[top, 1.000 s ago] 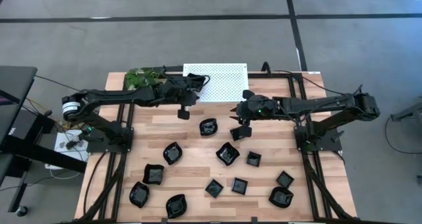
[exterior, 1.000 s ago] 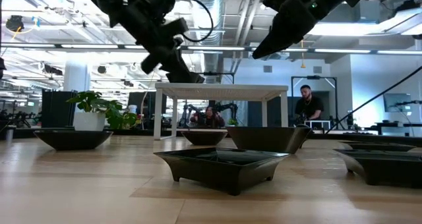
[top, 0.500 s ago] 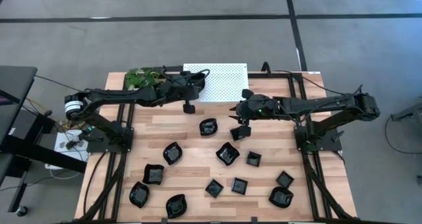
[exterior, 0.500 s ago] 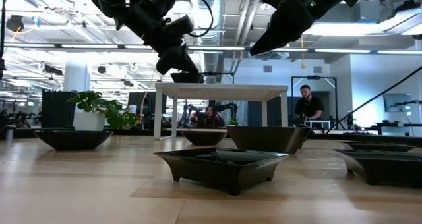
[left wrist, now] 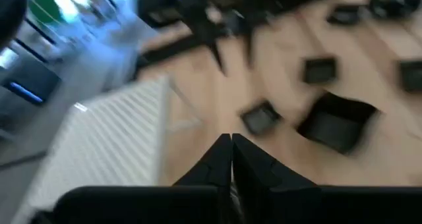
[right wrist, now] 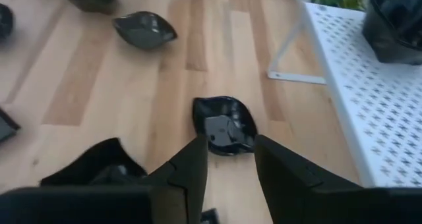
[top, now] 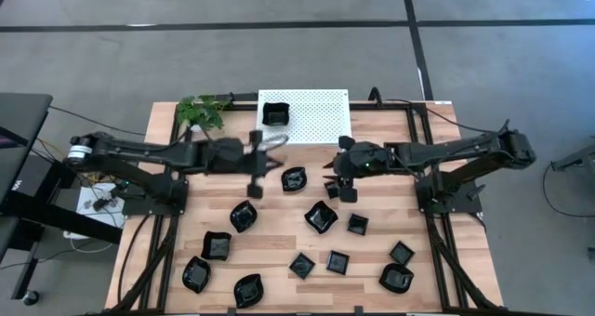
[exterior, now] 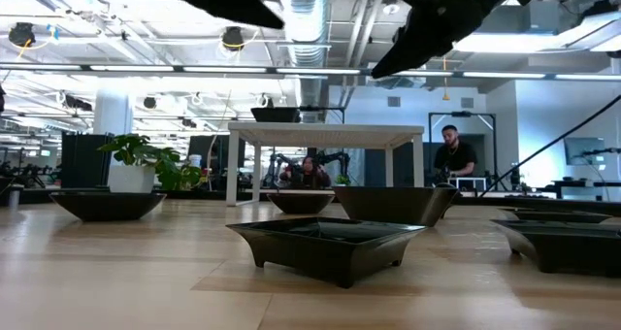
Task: Pick & Place Mini shaped plates
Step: Stack the black distorted square plate on top of the black distorted square plates on the shelf
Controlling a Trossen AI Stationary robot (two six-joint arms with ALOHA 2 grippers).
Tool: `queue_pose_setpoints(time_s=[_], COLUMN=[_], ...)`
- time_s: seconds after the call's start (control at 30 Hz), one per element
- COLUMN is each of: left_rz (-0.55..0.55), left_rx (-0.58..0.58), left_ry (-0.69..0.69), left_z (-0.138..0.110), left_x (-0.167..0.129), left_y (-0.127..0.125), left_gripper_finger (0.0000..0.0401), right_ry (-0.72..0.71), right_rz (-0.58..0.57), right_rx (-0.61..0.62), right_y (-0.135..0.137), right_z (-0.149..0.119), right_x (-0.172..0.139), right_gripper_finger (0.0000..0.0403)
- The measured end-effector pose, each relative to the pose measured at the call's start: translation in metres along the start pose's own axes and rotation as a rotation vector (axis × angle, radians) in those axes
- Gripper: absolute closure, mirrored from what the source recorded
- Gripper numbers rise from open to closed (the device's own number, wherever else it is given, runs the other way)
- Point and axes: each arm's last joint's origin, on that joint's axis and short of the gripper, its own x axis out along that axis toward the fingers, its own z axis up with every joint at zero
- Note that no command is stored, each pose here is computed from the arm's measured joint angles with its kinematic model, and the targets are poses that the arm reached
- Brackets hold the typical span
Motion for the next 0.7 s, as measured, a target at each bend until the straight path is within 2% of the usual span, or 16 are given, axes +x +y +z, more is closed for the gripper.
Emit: queue_pose_setpoints(time_s=[0.23, 0.4, 0.5, 0.6, 0.7], left_rz=[-0.131, -0.262, -0.344, -0.418, -0.446], left_rx=[-0.145, -0.229, -0.350, -0.505, -0.550], left_ry=[0.170, 0.397, 0.522, 0.583, 0.630], left_z=[-0.005, -0.019, -0.025, -0.023, -0.024], left_x=[-0.015, -0.033, -0.049, -0.063, -0.073], left_y=[-0.049, -0.088, -0.109, -0.129, -0.148], left_gripper_finger=[0.0328, 0.0292, 0.0284, 0.0286, 0.0292], right_ry=[-0.030, -0.033, -0.033, -0.030, -0.028], right_rz=[0.055, 0.074, 0.079, 0.079, 0.078], right_rx=[-0.024, -0.018, -0.021, -0.007, 0.022], right_y=[0.020, 0.026, 0.028, 0.028, 0.027], right_z=[0.004, 0.004, 0.005, 0.004, 0.004], right_x=[-0.003, -0.004, -0.004, -0.004, -0.004], right_gripper_finger=[0.0250, 0.0227, 0.0219, 0.0216, 0.0217])
